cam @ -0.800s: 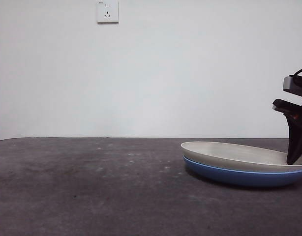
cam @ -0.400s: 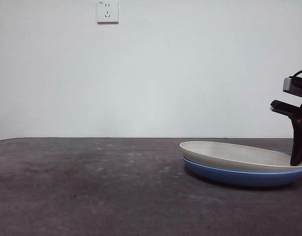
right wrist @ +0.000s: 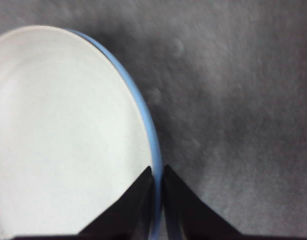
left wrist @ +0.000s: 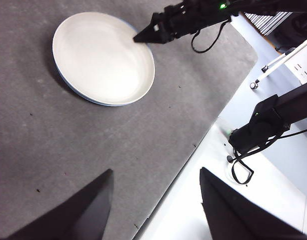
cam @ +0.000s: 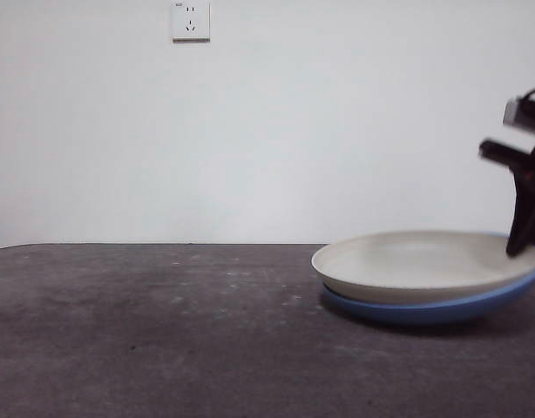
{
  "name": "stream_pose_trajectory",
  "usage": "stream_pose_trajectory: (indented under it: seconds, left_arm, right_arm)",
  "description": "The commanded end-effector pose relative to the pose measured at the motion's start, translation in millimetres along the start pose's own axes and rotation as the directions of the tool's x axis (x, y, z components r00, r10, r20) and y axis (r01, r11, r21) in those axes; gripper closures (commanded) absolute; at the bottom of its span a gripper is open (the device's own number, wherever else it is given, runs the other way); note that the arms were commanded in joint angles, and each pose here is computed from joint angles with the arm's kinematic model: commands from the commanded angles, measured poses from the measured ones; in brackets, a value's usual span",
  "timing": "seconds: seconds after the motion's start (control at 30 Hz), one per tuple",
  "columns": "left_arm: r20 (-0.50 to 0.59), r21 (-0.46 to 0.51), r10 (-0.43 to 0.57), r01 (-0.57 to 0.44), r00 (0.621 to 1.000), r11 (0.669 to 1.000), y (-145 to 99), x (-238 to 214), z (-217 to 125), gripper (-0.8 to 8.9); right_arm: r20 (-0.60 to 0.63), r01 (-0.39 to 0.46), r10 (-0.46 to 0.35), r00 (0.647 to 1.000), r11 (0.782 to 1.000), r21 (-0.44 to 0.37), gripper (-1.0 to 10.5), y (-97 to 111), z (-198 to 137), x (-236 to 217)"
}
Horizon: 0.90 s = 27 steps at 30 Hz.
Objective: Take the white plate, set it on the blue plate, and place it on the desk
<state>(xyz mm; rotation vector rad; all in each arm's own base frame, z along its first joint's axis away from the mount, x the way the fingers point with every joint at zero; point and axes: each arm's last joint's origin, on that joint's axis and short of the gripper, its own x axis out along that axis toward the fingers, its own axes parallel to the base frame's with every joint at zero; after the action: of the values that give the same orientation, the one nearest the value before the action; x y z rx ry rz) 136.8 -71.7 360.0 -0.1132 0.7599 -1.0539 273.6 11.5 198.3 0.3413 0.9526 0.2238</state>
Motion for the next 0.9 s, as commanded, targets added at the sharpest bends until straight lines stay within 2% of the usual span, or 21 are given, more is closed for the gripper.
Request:
stream_pose_trajectory:
  seconds: [0.03,0.37,0.6,0.8,0.9]
  left_arm:
    - [0.008,0.028,-0.008,0.008,1.000,1.000,-0.9,0.1,3.1,5.34]
    - [0.009,0.028,-0.009,0.008,1.000,1.000,-0.9,0.1,3.1,5.34]
    - [0.008,0.028,-0.008,0.008,1.000,1.000,-0.9,0.1,3.1,5.34]
    - [0.008,0.028,-0.009,0.009,1.000,1.000,-0.9,0.1,3.0,5.34]
    - [0.008,0.027,-0.008,0.008,1.000,1.000,-0.9,0.1,3.0,5.34]
  right_arm:
    - [0.066,-0.054,0.053,0.996,0.999,0.008,9.4,10.4,13.3,-13.2]
    - [0.091,-0.139,0.143,0.986,0.989,-0.048,9.4,50.8,26.0,-22.1]
    - [0.073,-0.176,0.182,0.981,0.982,-0.074,9.4,79.4,29.0,-4.3]
    - [0.032,-0.196,0.198,0.980,0.979,-0.064,9.4,90.7,25.8,25.0]
    - [0.004,-0.181,0.181,0.983,0.982,-0.052,9.4,91.5,21.7,39.9]
